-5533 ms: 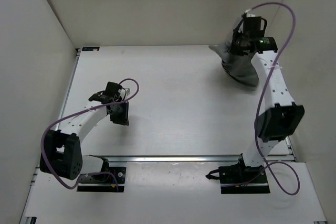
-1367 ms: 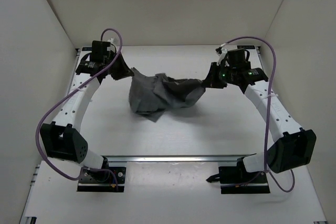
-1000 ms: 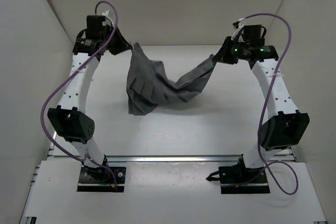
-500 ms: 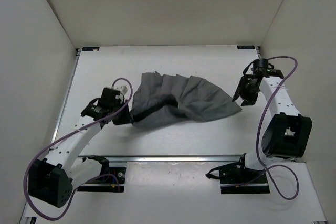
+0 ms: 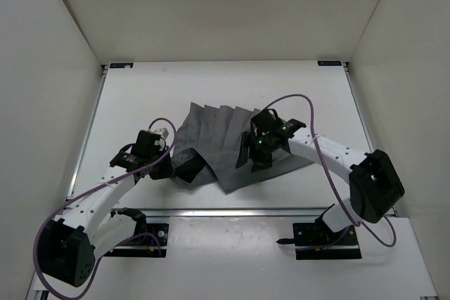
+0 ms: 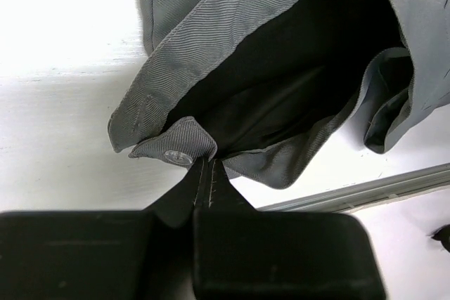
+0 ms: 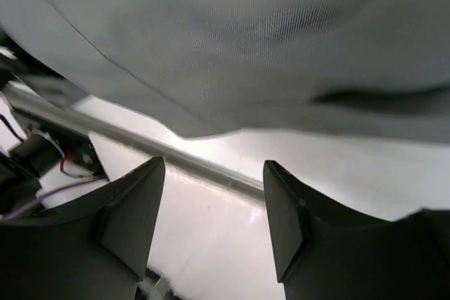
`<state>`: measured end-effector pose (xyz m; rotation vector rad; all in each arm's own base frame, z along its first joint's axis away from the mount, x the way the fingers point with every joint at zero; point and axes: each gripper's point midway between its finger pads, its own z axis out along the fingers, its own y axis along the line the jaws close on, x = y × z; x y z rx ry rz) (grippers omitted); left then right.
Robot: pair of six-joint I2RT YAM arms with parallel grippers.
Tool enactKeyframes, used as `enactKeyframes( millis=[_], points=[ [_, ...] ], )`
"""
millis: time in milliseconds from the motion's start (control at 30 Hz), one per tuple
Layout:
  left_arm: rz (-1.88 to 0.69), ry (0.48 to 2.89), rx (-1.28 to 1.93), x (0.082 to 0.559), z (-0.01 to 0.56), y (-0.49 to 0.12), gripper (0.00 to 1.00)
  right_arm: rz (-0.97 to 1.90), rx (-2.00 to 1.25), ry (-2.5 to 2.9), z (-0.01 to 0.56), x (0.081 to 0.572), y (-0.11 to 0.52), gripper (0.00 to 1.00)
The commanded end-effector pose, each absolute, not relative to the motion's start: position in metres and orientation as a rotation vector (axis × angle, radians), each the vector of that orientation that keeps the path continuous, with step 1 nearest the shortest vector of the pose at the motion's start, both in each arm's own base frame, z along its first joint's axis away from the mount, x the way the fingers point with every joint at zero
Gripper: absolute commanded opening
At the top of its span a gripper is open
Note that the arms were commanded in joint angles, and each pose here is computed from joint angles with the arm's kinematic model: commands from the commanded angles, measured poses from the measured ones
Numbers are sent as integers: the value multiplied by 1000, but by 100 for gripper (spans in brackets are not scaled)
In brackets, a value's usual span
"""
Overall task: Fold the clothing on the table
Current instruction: Flatten the skirt out
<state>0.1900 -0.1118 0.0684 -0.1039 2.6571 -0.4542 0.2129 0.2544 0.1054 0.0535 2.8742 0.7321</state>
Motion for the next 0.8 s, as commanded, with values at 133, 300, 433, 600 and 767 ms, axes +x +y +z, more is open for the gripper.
enactKeyframes(
  millis=[133, 300, 433, 600, 767],
  points=[
    [-472, 2604, -89, 195, 74, -116, 0, 1069, 409, 2860, 89, 160, 278, 59],
    [-472, 2600, -98, 195, 76, -116, 0, 1123, 504, 2872, 71, 158, 285, 63],
    [-463, 2592, -105, 196, 77, -114, 0, 1072, 609, 2906, 51, 163, 295, 69],
    [-446, 2594, -131, 197, 75, -112, 0, 1016, 661, 2913, 33, 180, 305, 67],
    [-417, 2580, -173, 204, 79, -106, 0, 949, 544, 2908, 42, 211, 308, 0]
  ],
)
